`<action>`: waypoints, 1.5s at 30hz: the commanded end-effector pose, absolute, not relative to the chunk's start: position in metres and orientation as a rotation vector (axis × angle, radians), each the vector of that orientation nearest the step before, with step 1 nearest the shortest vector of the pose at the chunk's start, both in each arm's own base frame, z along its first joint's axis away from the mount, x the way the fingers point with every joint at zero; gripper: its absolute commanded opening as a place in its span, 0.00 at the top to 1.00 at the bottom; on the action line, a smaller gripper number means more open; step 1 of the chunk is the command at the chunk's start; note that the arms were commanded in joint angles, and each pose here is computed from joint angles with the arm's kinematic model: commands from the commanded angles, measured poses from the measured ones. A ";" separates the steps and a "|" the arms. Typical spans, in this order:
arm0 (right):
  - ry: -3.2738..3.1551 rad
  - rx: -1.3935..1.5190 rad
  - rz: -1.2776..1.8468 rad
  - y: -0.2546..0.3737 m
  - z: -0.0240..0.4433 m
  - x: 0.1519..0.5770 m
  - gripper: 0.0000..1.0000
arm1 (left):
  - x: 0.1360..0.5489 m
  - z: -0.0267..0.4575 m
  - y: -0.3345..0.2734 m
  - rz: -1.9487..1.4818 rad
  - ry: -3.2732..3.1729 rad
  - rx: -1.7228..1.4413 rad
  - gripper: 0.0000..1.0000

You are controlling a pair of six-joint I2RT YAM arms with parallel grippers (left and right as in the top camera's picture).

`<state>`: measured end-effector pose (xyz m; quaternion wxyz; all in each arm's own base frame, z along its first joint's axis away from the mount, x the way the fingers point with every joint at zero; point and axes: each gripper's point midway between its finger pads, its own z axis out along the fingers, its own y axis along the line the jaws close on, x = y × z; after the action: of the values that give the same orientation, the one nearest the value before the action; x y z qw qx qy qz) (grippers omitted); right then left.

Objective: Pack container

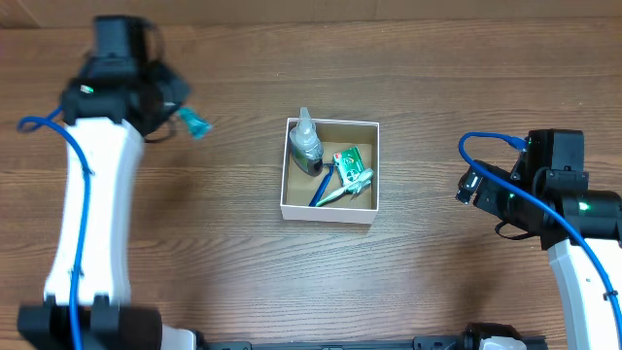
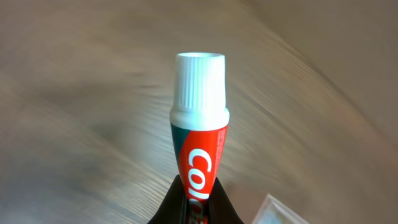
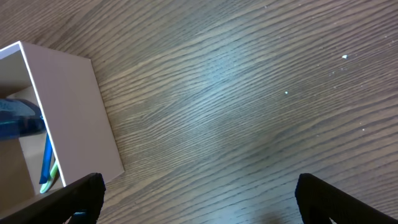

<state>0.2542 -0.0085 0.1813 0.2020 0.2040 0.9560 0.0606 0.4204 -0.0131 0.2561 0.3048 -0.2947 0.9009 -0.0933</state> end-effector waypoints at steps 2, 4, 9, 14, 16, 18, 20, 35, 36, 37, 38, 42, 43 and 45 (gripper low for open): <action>2.664 0.561 0.169 -0.009 0.182 0.256 0.00 | 0.397 0.255 -0.150 -0.209 2.490 0.184 0.96; 2.664 0.561 0.169 -0.009 0.182 0.255 0.00 | 0.379 0.244 -0.206 -0.215 2.470 0.485 0.96; 2.665 0.561 0.170 -0.009 0.182 0.255 0.00 | 0.351 0.184 -0.295 -0.202 2.457 0.912 0.96; 2.665 0.561 0.170 -0.009 0.182 0.255 0.00 | 0.358 0.118 -0.301 -0.145 2.580 0.962 0.92; 2.668 0.562 0.169 -0.009 0.182 0.254 0.00 | 0.357 0.100 -0.300 -0.120 2.621 0.978 0.83; 2.672 0.563 0.169 -0.009 0.181 0.254 0.00 | 0.362 0.101 -0.293 -0.053 2.610 0.960 0.79; 2.671 0.563 0.168 -0.009 0.181 0.254 0.00 | 0.377 0.119 -0.276 0.102 2.552 0.898 0.57; 2.257 0.179 0.122 -0.007 0.259 0.368 0.00 | 0.410 0.322 -0.056 -0.099 2.301 -0.216 0.00; 2.260 0.134 0.112 -0.004 0.256 0.374 0.00 | 0.412 0.320 -0.043 -0.105 2.303 -0.268 0.00; 2.260 0.106 0.110 0.000 0.252 0.381 0.00 | 0.414 0.318 -0.023 -0.090 2.301 -0.340 0.00; 2.249 0.103 0.111 0.001 0.251 0.388 0.00 | 0.414 0.317 -0.012 -0.075 2.301 -0.372 0.00; 2.158 0.094 0.112 0.000 0.266 0.407 0.00 | 0.411 0.313 0.018 -0.042 2.305 -0.454 0.00; 2.151 0.092 0.114 0.001 0.268 0.407 0.00 | 0.414 0.316 0.025 -0.014 2.288 -0.447 0.00; 2.181 0.091 0.122 0.002 0.265 0.397 0.00 | 0.411 0.313 0.029 0.007 2.316 -0.392 0.00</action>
<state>0.4057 -0.0004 0.2516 0.4526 0.0470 0.8891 0.0489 0.4118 0.0260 0.3123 0.3892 -0.1747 0.9044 0.0044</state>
